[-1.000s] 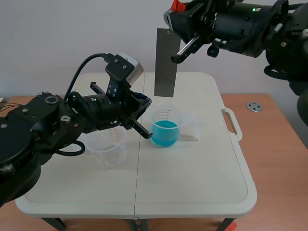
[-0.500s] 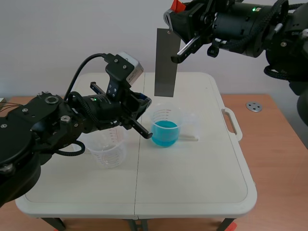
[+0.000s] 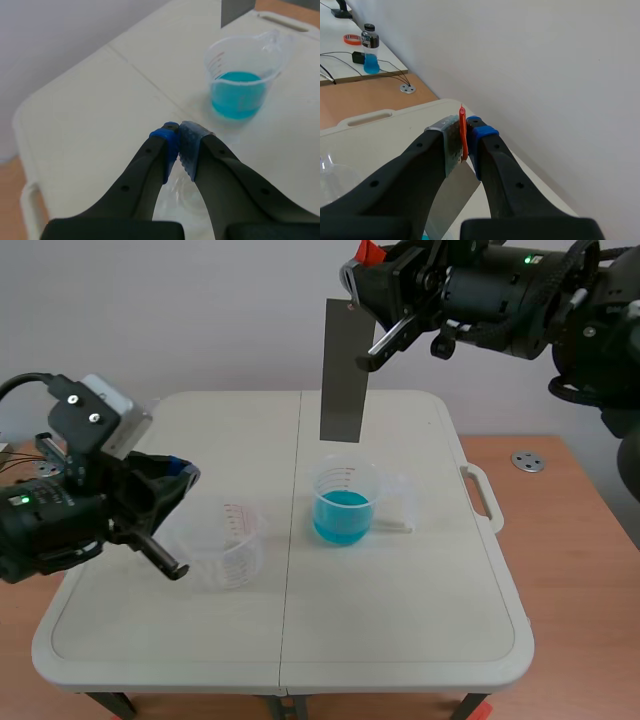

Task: Hold the metal plate by the orange handle, dip it into the blue solution, take it out and point at it, then put the plate back in the beaker on the left.
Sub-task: 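Point at the plate with the left hand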

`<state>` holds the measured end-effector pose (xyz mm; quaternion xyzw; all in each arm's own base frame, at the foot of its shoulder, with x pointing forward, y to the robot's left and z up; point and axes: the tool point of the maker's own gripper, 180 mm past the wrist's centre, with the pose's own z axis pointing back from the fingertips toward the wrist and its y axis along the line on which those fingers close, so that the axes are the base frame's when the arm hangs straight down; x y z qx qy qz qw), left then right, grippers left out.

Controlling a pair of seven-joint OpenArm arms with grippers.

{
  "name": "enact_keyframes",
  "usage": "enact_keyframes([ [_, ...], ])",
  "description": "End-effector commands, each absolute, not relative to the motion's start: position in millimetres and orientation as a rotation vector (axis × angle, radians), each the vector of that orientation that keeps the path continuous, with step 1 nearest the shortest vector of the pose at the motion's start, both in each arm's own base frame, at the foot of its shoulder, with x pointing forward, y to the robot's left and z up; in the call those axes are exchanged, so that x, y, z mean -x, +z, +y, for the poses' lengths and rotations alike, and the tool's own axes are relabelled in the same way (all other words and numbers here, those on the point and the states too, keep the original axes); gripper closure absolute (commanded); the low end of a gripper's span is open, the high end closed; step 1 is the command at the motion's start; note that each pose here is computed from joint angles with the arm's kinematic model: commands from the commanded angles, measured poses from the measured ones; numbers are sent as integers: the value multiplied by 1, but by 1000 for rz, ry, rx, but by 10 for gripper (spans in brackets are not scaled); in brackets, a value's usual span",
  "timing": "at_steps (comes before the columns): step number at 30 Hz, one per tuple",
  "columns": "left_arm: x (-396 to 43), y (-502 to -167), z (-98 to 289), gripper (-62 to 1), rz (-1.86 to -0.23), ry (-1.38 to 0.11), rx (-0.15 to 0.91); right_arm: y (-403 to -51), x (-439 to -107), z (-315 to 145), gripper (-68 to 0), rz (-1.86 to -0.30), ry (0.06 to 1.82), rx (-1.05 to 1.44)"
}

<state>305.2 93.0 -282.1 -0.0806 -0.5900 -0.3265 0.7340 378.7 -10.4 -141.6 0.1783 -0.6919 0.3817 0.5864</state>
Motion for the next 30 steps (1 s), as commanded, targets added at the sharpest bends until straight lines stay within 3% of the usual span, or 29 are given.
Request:
enact_keyframes([
  [1, -295, -279, 105, -16, -1298, -697, 168, -122, -380, -13, -13, -1665, 896, -401],
  [14, -183, -333, 200, -16, -938, -617, 69, -146, -378, -16, -13, -1595, 877, -405],
  [25, -71, -367, 199, -16, -672, -575, 176, -167, -383, -23, -13, -1542, 846, -407],
  [30, -40, -374, 199, -16, -609, -526, 194, -175, -386, -25, -13, -1525, 828, -414],
])
